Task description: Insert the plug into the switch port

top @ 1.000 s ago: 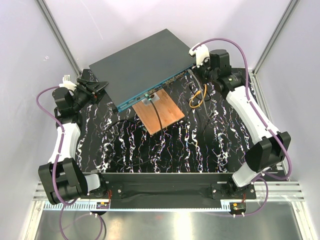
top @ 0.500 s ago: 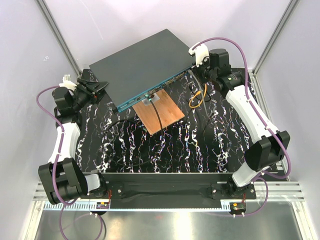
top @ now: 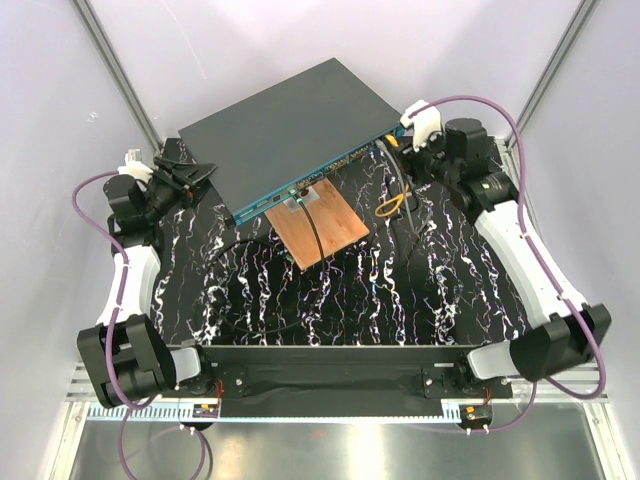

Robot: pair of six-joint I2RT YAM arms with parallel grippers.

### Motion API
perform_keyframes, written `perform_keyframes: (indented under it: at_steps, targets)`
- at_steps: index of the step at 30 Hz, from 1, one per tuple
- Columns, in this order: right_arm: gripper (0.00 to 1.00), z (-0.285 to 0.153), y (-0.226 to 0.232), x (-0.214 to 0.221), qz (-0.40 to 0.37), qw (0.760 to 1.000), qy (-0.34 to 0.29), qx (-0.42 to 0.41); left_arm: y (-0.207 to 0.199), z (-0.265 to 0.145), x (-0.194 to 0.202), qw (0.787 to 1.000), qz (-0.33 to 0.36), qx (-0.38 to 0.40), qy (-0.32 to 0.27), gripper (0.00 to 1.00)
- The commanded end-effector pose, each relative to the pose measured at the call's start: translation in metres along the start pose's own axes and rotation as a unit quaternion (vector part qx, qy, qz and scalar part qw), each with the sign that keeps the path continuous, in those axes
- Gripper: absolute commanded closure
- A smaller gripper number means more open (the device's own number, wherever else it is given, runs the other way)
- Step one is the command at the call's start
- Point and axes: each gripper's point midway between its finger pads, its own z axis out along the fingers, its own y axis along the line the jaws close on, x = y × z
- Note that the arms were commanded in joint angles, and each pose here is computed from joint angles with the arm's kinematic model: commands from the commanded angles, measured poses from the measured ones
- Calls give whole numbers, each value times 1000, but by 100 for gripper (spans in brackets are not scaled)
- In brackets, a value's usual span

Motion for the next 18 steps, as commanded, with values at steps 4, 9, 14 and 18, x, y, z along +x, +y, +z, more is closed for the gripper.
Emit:
perform_keyframes:
  at_steps: [4, 9, 14, 18]
  targets:
    - [28, -41, 18, 16, 23, 999, 9, -39, -8, -7, 0, 998, 62, 29, 8, 66]
    - [15, -73, 15, 27, 53, 998, 18, -37, -7, -18, -4, 997, 76, 21, 0, 34]
    - [3, -96, 6, 38, 106, 994, 17, -28, -15, -39, -5, 993, 114, 23, -1, 1]
    - [0, -104, -5, 52, 155, 987, 30, -15, -17, -66, -12, 991, 128, 22, -4, 1]
